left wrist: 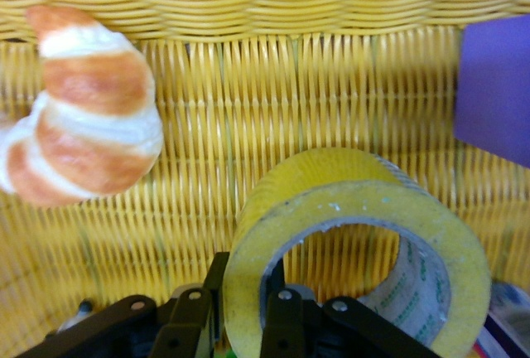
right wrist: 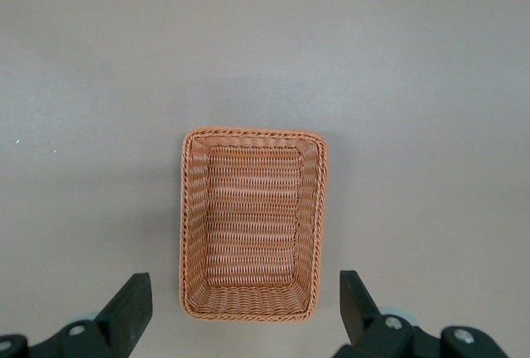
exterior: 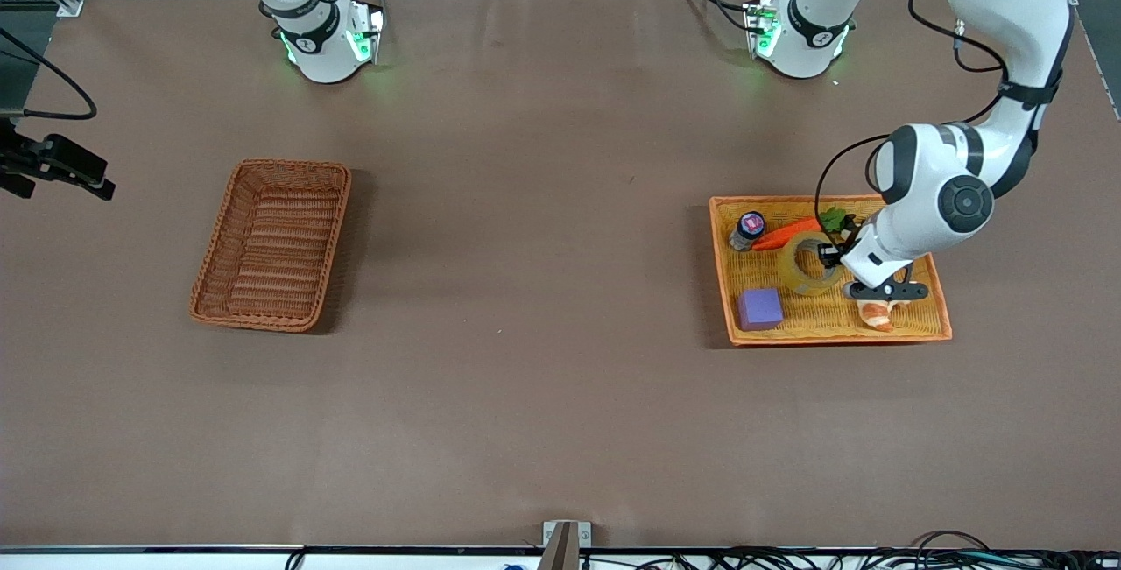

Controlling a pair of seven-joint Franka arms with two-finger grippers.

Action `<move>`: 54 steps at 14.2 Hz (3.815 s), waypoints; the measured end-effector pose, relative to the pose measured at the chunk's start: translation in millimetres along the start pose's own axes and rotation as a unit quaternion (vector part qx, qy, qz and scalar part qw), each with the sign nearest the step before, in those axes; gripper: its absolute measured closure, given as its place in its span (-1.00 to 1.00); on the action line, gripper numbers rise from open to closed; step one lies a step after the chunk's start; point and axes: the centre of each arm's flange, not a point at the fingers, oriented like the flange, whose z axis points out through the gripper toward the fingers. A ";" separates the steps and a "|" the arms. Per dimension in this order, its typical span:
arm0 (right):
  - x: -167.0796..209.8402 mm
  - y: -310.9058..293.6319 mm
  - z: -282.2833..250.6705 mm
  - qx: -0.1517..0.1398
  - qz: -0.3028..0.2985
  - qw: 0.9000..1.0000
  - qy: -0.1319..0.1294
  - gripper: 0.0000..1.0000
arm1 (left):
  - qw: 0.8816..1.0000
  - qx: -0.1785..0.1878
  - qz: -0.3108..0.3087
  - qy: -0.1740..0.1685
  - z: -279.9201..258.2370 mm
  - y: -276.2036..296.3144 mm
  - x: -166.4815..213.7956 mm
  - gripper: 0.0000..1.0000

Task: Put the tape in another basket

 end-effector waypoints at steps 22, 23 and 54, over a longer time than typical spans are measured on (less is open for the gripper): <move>4.1 0.1 2.9 0.000 0.000 1.000 0.006 -1.00 | 0.999 -0.017 0.029 -0.006 25.3 525.0 -33.4 0.58; 4.7 -0.2 3.8 0.000 0.000 1.000 0.005 -1.00 | 0.999 -0.024 0.031 0.001 37.2 531.1 -33.6 0.58; -53.5 -441.8 361.6 -0.002 -0.130 0.991 -0.024 -1.00 | 0.992 0.005 0.044 0.121 -318.7 76.3 19.0 -1.00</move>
